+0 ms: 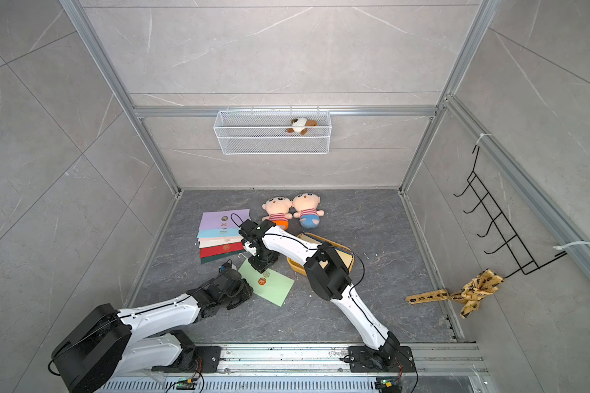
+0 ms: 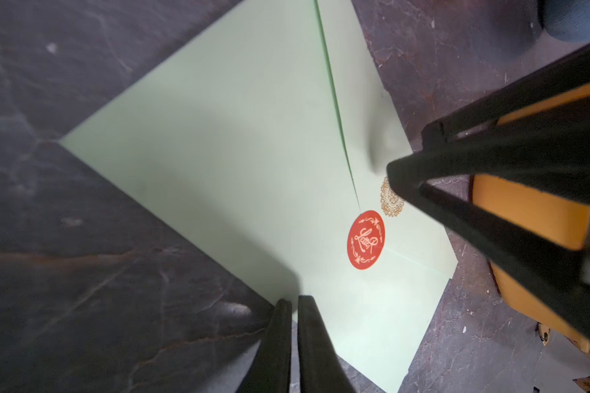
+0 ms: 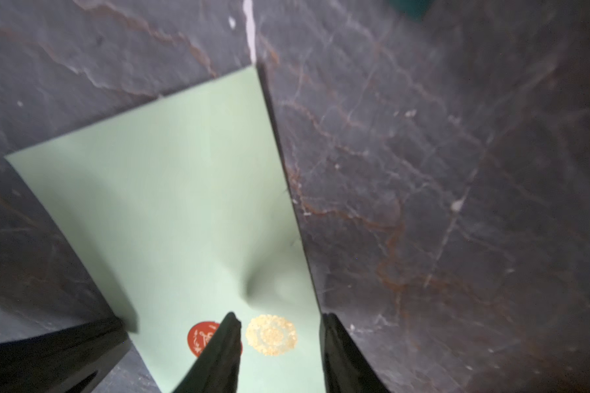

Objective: Put the sealed envelopes into the storage box
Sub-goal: Pick up the envelope from the center of the board.

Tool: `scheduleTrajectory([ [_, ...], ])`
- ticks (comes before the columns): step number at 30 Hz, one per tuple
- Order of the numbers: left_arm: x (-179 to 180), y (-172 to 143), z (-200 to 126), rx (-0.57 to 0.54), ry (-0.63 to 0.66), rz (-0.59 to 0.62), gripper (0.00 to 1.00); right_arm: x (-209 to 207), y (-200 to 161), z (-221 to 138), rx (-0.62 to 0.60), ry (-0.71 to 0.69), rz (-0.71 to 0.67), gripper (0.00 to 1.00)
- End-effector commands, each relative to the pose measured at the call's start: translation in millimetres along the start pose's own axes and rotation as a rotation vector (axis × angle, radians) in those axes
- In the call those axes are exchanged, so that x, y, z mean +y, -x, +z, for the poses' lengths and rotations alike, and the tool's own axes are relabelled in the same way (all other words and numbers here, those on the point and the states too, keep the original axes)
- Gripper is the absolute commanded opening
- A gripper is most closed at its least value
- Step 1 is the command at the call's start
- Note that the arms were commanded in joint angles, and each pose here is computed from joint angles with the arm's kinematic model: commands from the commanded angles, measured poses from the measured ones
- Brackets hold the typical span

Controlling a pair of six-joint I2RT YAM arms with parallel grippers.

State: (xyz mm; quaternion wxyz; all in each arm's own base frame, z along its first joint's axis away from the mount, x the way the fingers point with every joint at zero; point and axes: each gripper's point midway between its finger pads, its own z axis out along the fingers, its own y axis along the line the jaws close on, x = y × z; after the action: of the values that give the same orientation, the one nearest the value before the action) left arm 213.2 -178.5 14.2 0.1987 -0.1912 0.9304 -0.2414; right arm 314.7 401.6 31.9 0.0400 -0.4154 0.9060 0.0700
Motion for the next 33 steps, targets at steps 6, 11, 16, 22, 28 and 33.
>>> scheduleTrajectory([
  [6,66,-27,0,0.086,0.244,0.027,0.1,-8,-9,19,0.091,-0.033,-0.014,0.43],
  [11,66,-26,0,0.087,0.249,0.028,0.09,-12,-16,25,0.114,-0.056,-0.021,0.43],
  [16,67,-26,0,0.086,0.253,0.032,0.08,-8,-24,33,0.14,-0.034,-0.025,0.43],
  [22,70,-27,0,0.09,0.262,0.034,0.07,11,-29,34,0.16,0.038,-0.046,0.42],
  [28,69,-27,0,0.089,0.262,0.036,0.07,19,-30,33,0.164,0.073,-0.055,0.42],
  [33,70,-27,1,0.09,0.264,0.035,0.07,23,-28,28,0.158,0.095,-0.052,0.41],
])
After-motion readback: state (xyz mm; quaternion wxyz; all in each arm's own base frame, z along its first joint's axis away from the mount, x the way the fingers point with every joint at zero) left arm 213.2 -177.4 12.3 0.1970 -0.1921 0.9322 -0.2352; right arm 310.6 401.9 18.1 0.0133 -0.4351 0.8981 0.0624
